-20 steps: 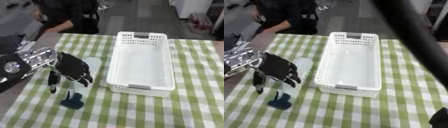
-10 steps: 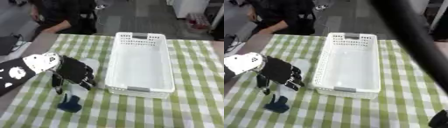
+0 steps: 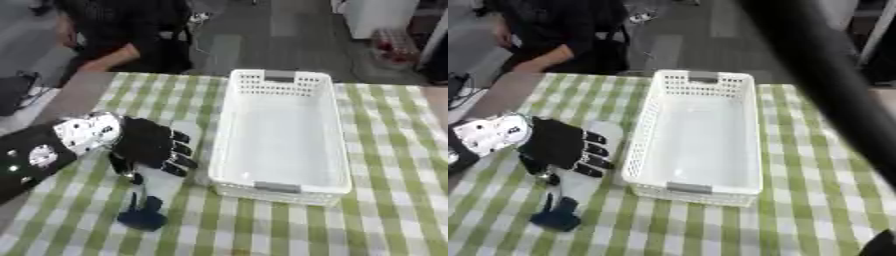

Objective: Pick up objects on the table and place them in the box.

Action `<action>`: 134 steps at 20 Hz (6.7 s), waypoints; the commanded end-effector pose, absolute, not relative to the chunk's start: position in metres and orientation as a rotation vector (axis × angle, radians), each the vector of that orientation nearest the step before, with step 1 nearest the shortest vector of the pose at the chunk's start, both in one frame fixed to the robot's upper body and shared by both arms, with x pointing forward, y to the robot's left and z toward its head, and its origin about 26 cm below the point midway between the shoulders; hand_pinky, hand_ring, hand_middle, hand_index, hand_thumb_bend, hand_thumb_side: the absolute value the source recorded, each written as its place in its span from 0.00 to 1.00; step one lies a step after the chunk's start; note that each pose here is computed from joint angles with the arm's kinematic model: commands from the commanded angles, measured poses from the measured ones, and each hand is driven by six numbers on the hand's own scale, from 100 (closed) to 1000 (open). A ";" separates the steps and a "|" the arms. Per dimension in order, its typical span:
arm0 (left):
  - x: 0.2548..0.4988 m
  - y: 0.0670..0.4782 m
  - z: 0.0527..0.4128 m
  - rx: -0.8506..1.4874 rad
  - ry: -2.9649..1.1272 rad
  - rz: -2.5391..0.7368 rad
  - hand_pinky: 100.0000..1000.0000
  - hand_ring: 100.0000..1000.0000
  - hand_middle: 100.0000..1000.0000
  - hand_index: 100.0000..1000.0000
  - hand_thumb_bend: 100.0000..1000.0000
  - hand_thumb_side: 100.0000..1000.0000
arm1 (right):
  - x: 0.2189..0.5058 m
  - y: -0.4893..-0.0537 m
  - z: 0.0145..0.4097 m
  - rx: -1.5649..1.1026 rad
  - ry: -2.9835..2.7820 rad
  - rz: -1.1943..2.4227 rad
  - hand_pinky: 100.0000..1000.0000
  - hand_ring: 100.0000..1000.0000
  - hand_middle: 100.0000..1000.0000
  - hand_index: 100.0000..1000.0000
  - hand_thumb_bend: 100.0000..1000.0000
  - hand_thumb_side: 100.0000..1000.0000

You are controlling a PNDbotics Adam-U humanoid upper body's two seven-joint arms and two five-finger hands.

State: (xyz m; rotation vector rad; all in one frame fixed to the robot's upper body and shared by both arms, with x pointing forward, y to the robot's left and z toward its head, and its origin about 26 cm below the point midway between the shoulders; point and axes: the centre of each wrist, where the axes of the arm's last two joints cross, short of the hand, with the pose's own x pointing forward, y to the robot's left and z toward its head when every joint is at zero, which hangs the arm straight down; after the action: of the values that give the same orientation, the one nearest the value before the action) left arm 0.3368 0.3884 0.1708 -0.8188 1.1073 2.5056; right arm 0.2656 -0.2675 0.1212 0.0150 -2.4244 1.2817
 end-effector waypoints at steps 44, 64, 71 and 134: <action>0.344 0.415 0.241 -0.966 1.408 2.612 0.00 0.00 0.00 0.09 0.00 0.41 | 0.264 -0.280 0.130 0.032 -2.435 1.469 0.19 0.41 0.38 0.49 0.00 1.00; 0.387 0.378 0.283 -1.085 1.481 2.490 0.00 0.00 0.00 0.08 0.00 0.41 | 0.275 -0.277 0.150 0.127 -2.473 1.525 0.20 0.42 0.38 0.49 0.00 1.00; 0.395 0.370 0.281 -1.091 1.474 2.475 0.00 0.00 0.00 0.08 0.00 0.42 | 0.282 -0.275 0.166 0.175 -2.508 1.548 0.20 0.42 0.39 0.50 0.00 1.00; 0.300 0.257 0.229 0.100 3.350 0.228 0.16 0.24 0.40 0.52 0.18 0.72 | 0.254 -0.292 0.117 -0.038 -2.217 1.610 0.21 0.43 0.40 0.49 0.00 1.00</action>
State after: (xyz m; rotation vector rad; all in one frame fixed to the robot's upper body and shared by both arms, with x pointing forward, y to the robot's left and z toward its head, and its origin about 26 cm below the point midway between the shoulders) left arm 0.3022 0.2619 0.2203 -0.0165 3.3842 0.3139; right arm 0.2556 -0.2932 0.1134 -0.0547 -2.1972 1.3226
